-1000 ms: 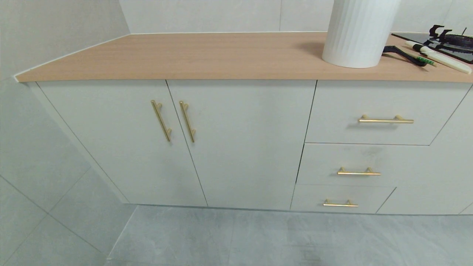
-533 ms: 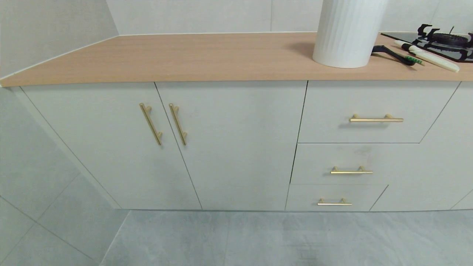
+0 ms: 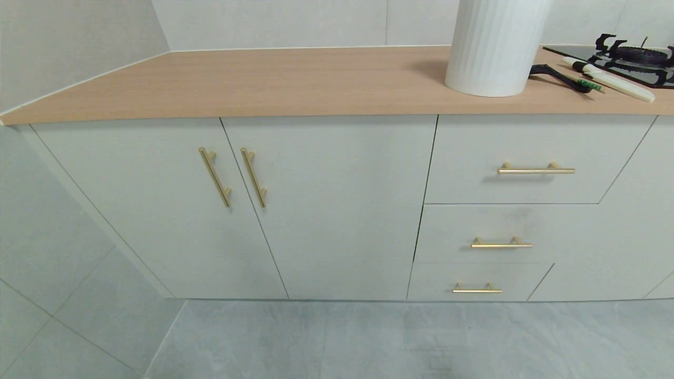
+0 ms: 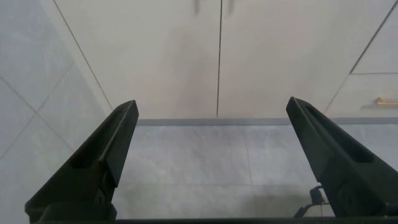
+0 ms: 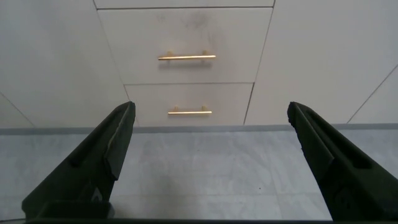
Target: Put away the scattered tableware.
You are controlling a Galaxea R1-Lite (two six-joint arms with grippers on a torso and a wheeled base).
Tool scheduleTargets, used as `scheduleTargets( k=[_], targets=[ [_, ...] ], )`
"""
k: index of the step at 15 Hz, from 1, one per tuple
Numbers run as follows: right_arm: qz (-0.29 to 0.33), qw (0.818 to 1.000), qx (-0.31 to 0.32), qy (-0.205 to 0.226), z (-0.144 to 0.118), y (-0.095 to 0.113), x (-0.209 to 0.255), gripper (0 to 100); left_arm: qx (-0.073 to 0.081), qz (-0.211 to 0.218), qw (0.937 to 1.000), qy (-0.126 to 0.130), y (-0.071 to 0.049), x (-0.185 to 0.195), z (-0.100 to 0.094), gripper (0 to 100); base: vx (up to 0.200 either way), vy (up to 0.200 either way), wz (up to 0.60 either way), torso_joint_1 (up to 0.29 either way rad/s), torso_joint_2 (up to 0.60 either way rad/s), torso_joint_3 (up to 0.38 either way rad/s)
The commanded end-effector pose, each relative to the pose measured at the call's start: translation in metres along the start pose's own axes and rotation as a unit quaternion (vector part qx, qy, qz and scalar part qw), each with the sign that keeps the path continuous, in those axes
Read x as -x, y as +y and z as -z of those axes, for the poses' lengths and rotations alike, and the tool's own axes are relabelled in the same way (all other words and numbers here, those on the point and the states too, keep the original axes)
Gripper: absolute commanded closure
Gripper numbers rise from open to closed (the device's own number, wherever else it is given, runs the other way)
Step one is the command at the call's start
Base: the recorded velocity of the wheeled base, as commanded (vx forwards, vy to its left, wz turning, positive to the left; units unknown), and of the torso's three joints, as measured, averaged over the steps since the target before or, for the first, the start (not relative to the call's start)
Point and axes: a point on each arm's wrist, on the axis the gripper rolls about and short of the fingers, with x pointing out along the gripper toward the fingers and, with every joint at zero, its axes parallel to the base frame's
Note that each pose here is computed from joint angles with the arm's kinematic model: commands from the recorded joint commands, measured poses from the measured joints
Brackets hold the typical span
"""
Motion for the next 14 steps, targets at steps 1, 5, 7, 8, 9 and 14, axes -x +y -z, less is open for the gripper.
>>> scheduleTargets(
  k=[1,5,7,8,9,14],
  targets=[
    [0.0,1.0,0.0,0.0,0.0,0.0,0.0,0,0.0,-0.001,1.0,0.001,0.0,-0.0001,0.0,0,0.0,-0.2,0.0,-0.002,0.01,0.002],
    [0.0,1.0,0.0,0.001,-0.0001,0.0,-0.0001,0,0.005,-0.001,1.0,0.001,0.0,-0.0001,0.0,0,0.0,-0.15,0.0,0.003,0.0,-0.001],
    [0.0,1.0,0.0,0.001,-0.0001,0.0,-0.0001,0,0.008,-0.001,1.0,0.0,0.0,0.0,-0.0005,0,0.0,0.0,0.0,0.0,0.0,0.0],
    [0.0,1.0,0.0,0.001,-0.0001,0.0,-0.0001,0,0.008,-0.001,1.0,0.001,0.0,-0.0001,0.0,0,0.0,0.0,0.0,0.0,0.0,0.0],
    [0.0,1.0,0.0,0.001,-0.0001,0.0,-0.0001,0,0.008,-0.001,1.0,0.001,0.0,-0.0001,0.0,0,0.0,0.0,0.0,0.0,0.0,0.0],
    [0.0,1.0,0.0,0.001,-0.0001,0.0,-0.0001,0,0.009,-0.001,1.0,0.0,0.0,0.0,-0.0005,0,0.12,0.0,0.0,0.002,0.0,0.002]
  ],
)
